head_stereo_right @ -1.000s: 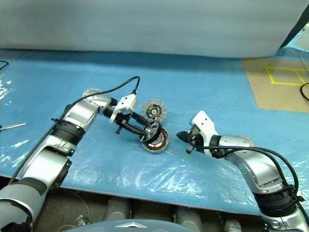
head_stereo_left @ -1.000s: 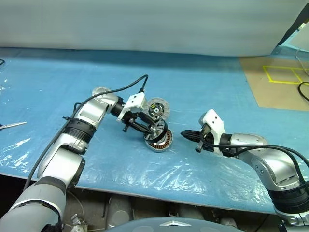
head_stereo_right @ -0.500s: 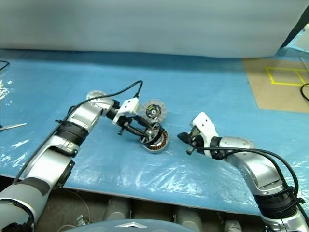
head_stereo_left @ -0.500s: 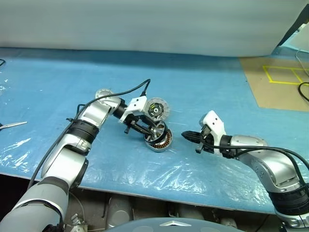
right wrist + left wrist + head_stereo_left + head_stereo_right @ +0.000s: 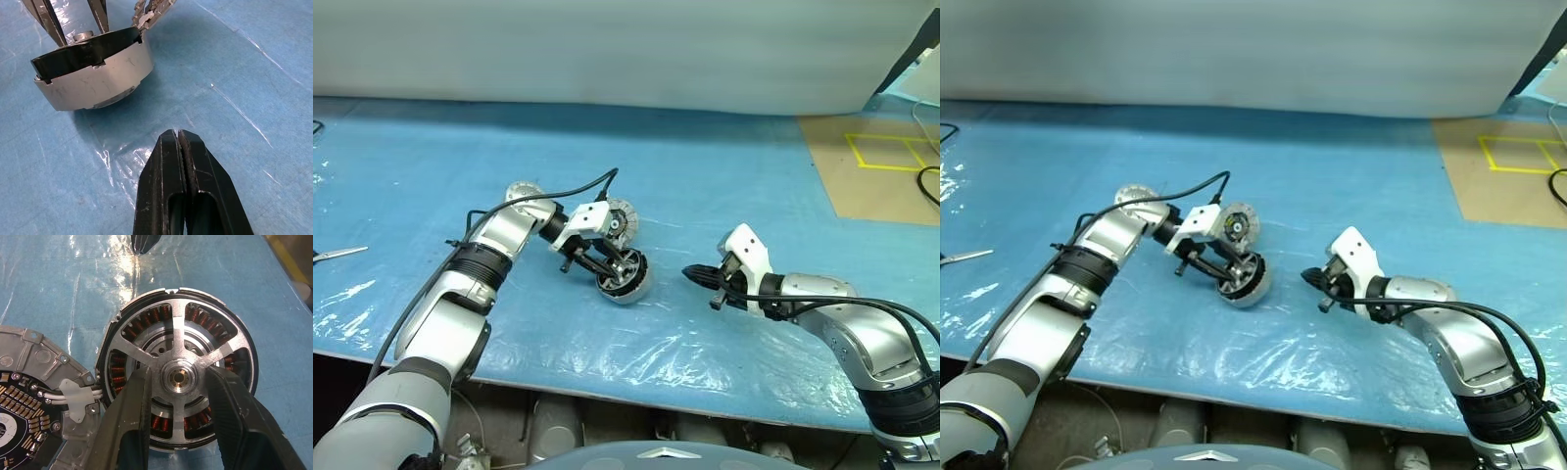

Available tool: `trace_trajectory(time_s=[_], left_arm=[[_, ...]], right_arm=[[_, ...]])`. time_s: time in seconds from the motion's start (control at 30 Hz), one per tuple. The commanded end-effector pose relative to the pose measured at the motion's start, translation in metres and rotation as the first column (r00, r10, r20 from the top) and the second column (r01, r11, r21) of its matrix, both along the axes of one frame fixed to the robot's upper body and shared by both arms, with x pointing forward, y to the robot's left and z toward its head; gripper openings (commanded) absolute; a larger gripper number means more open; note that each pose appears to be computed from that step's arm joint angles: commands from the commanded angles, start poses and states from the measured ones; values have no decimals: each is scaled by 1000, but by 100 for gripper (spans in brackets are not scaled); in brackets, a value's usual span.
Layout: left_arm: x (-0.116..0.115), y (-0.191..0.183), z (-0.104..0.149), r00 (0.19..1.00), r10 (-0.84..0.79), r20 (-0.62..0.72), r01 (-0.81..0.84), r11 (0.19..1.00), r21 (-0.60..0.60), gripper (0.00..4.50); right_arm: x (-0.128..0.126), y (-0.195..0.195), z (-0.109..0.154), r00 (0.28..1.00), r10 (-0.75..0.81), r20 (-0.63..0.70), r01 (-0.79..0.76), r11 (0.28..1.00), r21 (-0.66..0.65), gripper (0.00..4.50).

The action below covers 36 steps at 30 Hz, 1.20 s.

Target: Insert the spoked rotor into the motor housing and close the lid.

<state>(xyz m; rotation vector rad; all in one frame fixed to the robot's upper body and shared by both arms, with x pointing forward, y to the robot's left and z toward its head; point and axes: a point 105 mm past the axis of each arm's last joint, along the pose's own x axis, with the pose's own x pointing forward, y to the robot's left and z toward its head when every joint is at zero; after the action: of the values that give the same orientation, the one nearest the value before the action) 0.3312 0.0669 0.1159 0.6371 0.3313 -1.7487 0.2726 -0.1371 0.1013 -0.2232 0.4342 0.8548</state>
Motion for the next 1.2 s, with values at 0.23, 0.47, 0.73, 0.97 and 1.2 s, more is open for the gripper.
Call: trace_trajectory(time_s=[0.23,0.47,0.73,0.97,1.2], left_arm=[[4,-11,19,999,-10,42,13,997,-78,291],[2,-15,37,998,-6,70,18,984,-175,291],[-26,0,58,992,118,-39,-123,884,-450,291],[-60,27,21,888,388,-248,-461,748,-477,291],[-71,39,-7,744,559,-366,-668,598,-443,291]], right_arm=[[1,2,6,999,10,39,-9,1000,-14,0],[1,6,11,999,26,46,-27,1000,13,0],[2,38,32,977,201,70,-206,975,87,0],[18,69,29,942,325,78,-331,940,81,0],[34,84,13,928,367,56,-371,925,80,0]])
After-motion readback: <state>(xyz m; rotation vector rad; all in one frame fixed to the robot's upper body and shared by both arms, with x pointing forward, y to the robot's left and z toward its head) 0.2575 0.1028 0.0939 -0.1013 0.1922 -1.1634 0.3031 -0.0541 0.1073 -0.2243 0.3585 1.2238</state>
